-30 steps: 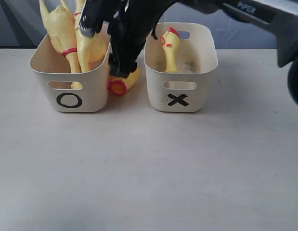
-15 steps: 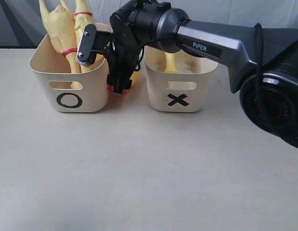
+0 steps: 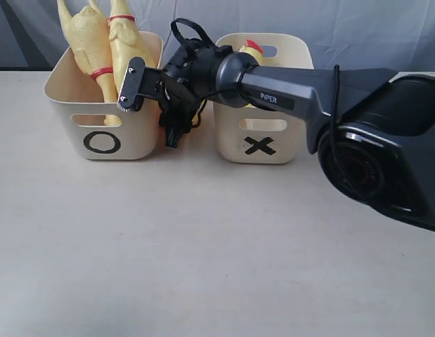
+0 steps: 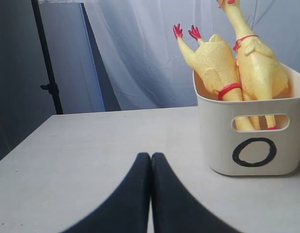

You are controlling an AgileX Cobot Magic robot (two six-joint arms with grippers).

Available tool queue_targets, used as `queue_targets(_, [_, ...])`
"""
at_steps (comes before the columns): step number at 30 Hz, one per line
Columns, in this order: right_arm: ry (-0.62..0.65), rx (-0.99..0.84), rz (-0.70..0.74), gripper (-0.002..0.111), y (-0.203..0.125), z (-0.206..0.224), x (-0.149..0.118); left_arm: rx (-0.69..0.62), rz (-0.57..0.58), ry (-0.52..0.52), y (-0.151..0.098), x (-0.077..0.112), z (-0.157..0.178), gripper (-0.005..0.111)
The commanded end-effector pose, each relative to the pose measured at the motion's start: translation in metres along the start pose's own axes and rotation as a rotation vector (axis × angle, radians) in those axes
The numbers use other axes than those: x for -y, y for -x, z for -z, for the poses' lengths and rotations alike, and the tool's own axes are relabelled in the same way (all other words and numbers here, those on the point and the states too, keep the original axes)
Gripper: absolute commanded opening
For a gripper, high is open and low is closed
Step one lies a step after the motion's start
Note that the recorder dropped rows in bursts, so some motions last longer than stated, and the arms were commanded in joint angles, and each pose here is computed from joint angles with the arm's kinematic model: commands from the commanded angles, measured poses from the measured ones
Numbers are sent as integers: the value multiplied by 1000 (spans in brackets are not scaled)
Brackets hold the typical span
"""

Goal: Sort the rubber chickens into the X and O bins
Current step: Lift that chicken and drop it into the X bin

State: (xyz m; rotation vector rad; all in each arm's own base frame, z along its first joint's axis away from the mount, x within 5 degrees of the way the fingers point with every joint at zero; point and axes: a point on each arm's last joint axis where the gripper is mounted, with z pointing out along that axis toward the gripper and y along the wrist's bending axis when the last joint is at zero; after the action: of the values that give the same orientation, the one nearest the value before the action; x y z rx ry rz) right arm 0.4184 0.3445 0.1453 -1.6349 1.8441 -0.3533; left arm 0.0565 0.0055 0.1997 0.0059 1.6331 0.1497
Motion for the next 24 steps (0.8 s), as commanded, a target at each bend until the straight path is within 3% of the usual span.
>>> queue_targets(1, [-30, -160, 1, 3, -18, -11, -3, 14, 4, -9, 1, 0, 0, 0])
queue_targets(7, [-58, -282, 31, -1, -24, 12, 10, 14, 4, -9, 1, 0, 0, 0])
queue_targets(18, [-253, 37, -95, -1, 12, 133, 79, 14, 4, -9, 1, 0, 0, 0])
queue_targets(24, [-356, -2, -165, -1, -5, 179, 108, 14, 4, -9, 1, 0, 0, 0])
